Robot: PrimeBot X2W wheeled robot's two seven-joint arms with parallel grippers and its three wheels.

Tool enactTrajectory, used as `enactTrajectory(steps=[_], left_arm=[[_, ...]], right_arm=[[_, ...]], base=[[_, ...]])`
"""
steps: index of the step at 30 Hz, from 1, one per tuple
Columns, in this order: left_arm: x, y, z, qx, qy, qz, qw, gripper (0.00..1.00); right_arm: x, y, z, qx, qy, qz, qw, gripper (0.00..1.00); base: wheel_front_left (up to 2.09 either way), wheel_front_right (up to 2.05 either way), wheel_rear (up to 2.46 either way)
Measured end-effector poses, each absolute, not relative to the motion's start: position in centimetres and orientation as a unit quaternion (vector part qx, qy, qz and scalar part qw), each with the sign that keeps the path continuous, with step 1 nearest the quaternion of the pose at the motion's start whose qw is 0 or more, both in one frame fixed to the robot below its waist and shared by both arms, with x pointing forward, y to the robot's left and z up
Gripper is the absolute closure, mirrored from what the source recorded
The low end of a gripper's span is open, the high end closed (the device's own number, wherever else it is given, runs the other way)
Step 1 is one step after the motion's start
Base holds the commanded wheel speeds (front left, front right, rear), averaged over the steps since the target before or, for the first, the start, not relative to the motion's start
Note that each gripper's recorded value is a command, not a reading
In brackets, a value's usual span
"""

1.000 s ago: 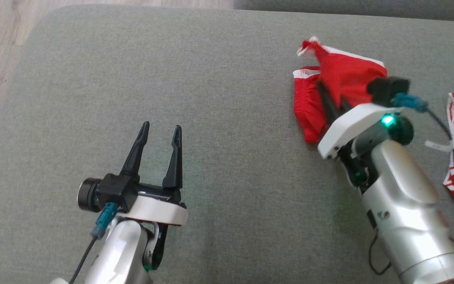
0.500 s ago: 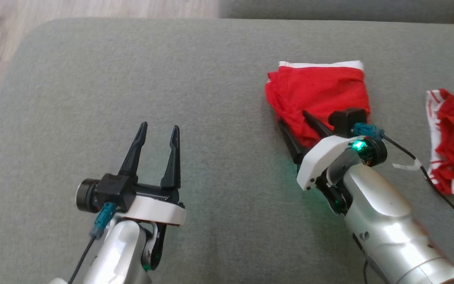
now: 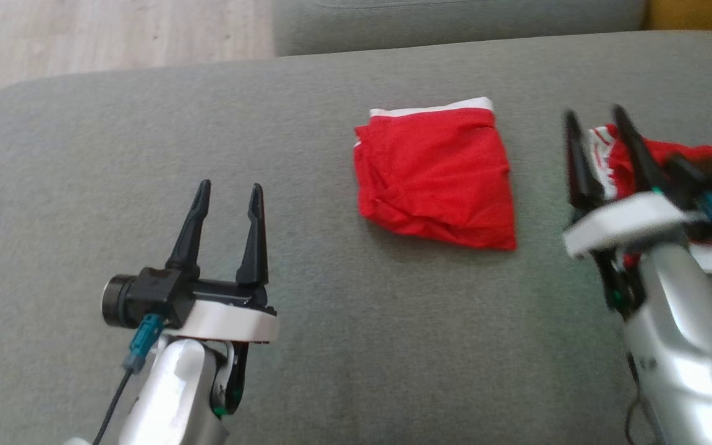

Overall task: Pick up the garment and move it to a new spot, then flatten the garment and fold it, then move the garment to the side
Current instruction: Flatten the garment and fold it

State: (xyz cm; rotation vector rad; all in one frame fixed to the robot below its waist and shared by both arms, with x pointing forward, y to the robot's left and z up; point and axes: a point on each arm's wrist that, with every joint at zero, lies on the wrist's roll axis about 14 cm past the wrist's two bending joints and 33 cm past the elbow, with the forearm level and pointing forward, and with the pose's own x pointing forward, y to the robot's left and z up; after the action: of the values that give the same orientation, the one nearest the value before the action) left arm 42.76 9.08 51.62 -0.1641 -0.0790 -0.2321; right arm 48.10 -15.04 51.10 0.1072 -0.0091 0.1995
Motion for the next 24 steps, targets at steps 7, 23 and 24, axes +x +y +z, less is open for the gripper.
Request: enactTrajectory(steps=[7,23,24], left_arm=[[42.8,7.7,51.8,-0.091,-0.042,-0.132,0.986,0.0],[42.4,8.1,50.0,-0.096,-0.017,-0.123,0.988,0.0],[42.4,8.1,49.7,-0.096,-0.014,-0.122,0.988,0.0]], right_arm=[[42.8,-19.6,49.4,0.066,-0.011,0.013,0.998,0.0],[41.2,-19.4,48.2,0.081,-0.003,0.004,0.997,0.0],[41.5,-19.1,48.1,0.079,-0.001,0.009,0.997,0.0]], base=[[0.0,0.0,0.0],[0.0,0.0,0.0],[0.0,0.0,0.0]])
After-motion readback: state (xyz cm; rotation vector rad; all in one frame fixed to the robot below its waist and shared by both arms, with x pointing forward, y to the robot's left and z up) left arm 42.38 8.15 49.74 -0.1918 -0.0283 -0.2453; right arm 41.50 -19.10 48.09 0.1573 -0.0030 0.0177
